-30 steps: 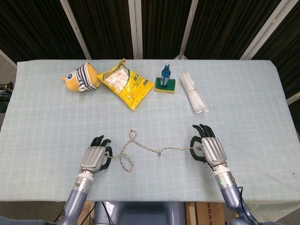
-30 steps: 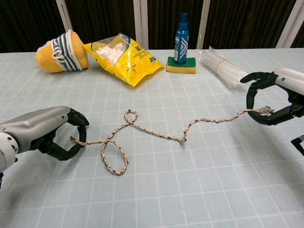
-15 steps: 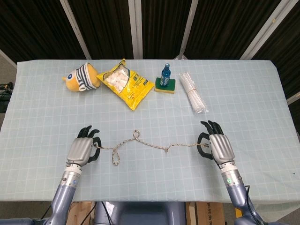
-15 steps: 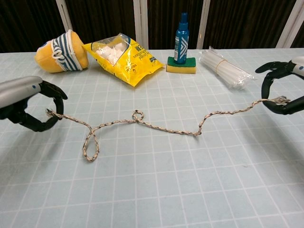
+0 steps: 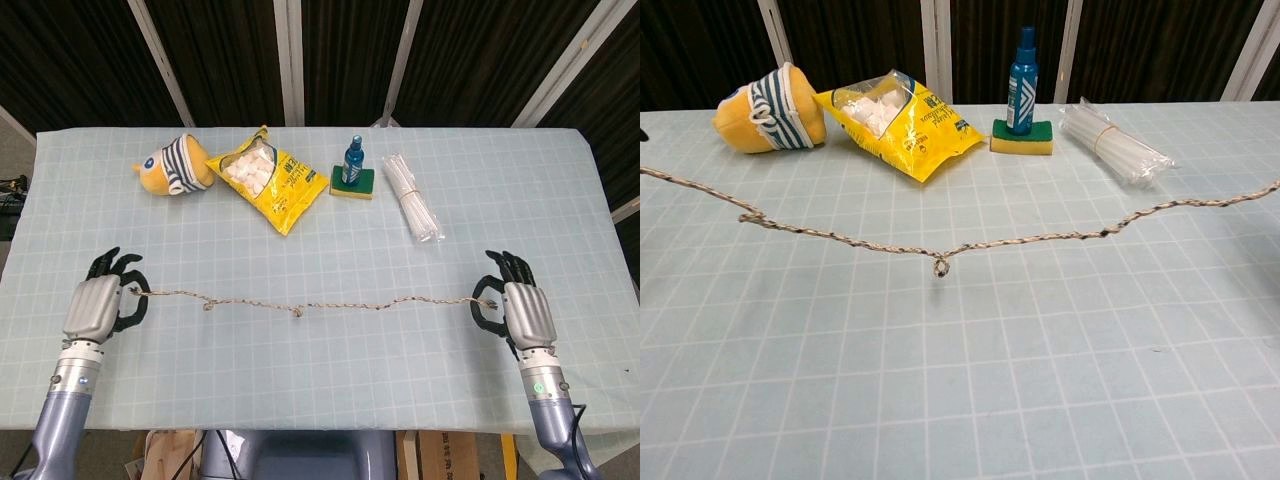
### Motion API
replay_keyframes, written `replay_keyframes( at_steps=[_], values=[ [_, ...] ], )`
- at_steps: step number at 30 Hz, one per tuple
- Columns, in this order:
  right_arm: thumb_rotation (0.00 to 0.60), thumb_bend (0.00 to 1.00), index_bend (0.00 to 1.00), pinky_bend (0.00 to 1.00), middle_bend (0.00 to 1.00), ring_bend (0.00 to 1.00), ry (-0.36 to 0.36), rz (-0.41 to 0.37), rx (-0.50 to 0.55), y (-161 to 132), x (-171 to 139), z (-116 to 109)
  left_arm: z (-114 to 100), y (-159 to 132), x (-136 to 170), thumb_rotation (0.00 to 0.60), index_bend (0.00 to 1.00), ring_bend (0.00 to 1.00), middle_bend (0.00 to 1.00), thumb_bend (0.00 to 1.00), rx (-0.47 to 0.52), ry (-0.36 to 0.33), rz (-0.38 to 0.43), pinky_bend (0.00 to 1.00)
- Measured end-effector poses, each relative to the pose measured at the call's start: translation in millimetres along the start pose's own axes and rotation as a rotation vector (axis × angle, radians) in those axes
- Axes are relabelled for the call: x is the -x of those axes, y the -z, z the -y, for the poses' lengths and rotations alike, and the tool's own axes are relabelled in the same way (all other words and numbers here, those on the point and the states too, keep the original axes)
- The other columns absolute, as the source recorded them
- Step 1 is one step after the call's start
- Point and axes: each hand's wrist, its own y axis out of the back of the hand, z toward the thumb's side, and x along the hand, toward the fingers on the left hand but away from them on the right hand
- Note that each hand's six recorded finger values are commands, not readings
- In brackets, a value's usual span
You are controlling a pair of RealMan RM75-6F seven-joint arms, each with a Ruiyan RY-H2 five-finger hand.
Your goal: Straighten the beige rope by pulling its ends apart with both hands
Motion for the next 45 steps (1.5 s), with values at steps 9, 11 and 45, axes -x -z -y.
replay_keyframes(
  at_steps=[9,11,45],
  values=[
    [0.600,0.45,0.64,0.00,0.15,0.00,0.007,0.044,-0.026,24,-11,-6,-12,42,20,0.600,0.59,0.00,0.18,0.63,0.047,-0.031,-0.039,0.00],
    [0.600,0.45,0.64,0.00,0.15,0.00,0.006,0.059,-0.039,31,-12,-6,-10,51,22,0.600,0.59,0.00,0.18,0.63,0.054,-0.030,-0.054,0.00],
    [0.600,0.45,0.64,0.00,0.15,0.00,-0.021,0.153,-0.106,62,-12,7,20,75,24,0.600,0.59,0.00,0.18,0.63,-0.053,0.020,-0.075,0.00]
  ],
)
